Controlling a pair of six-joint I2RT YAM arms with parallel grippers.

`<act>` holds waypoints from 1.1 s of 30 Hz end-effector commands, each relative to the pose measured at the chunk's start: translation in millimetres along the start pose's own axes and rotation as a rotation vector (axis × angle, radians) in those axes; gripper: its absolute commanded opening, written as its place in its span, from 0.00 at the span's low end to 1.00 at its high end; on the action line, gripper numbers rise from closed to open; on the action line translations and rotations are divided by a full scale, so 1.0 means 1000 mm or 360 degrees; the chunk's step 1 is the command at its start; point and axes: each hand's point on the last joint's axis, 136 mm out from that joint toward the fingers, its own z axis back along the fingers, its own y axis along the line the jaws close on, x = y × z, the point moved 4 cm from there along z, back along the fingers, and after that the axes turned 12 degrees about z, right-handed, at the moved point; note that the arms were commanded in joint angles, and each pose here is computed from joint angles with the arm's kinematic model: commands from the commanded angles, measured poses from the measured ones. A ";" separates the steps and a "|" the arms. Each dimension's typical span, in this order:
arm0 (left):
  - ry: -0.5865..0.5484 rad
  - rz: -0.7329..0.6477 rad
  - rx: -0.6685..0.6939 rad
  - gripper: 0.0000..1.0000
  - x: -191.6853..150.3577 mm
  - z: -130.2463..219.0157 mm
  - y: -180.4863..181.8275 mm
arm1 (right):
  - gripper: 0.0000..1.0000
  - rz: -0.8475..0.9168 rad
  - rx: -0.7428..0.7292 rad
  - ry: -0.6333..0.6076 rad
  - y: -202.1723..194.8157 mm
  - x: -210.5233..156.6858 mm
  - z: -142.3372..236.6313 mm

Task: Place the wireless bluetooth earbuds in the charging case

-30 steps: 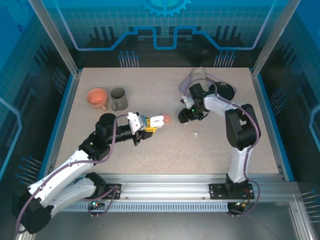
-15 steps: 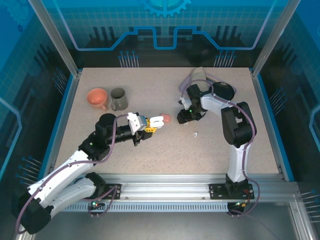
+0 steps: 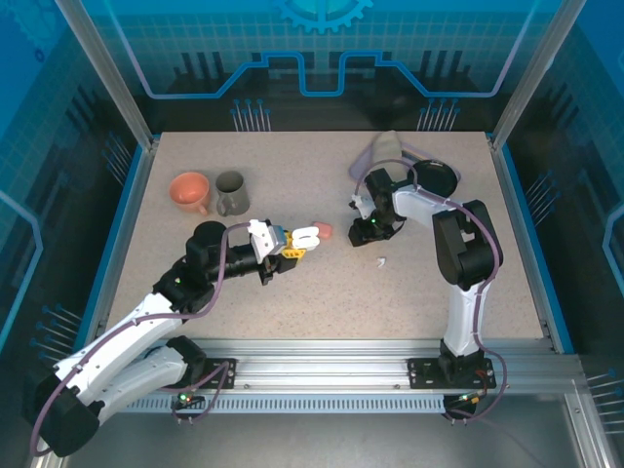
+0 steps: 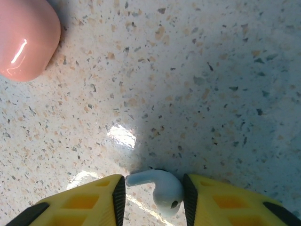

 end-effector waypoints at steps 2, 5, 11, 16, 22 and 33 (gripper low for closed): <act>-0.0032 -0.0017 -0.0005 0.00 0.009 0.003 -0.004 | 0.38 -0.0028 0.0052 0.0047 0.009 -0.007 0.002; -0.0027 -0.0013 -0.0008 0.00 0.009 0.003 -0.004 | 0.35 -0.0031 0.0046 0.0050 0.008 -0.005 0.000; -0.0028 -0.0017 -0.0002 0.00 0.010 0.004 -0.004 | 0.32 -0.0040 0.0041 0.0056 0.006 -0.004 -0.003; -0.0024 -0.0014 -0.0003 0.00 0.010 0.003 -0.004 | 0.32 -0.0052 0.0033 0.0071 0.004 -0.004 -0.005; -0.0023 -0.0015 0.0000 0.00 0.009 0.003 -0.003 | 0.31 -0.0059 -0.0016 0.0101 0.002 -0.006 -0.006; -0.0019 -0.0021 -0.0005 0.00 0.008 0.003 -0.004 | 0.28 -0.0050 -0.0062 0.0145 0.005 -0.005 -0.012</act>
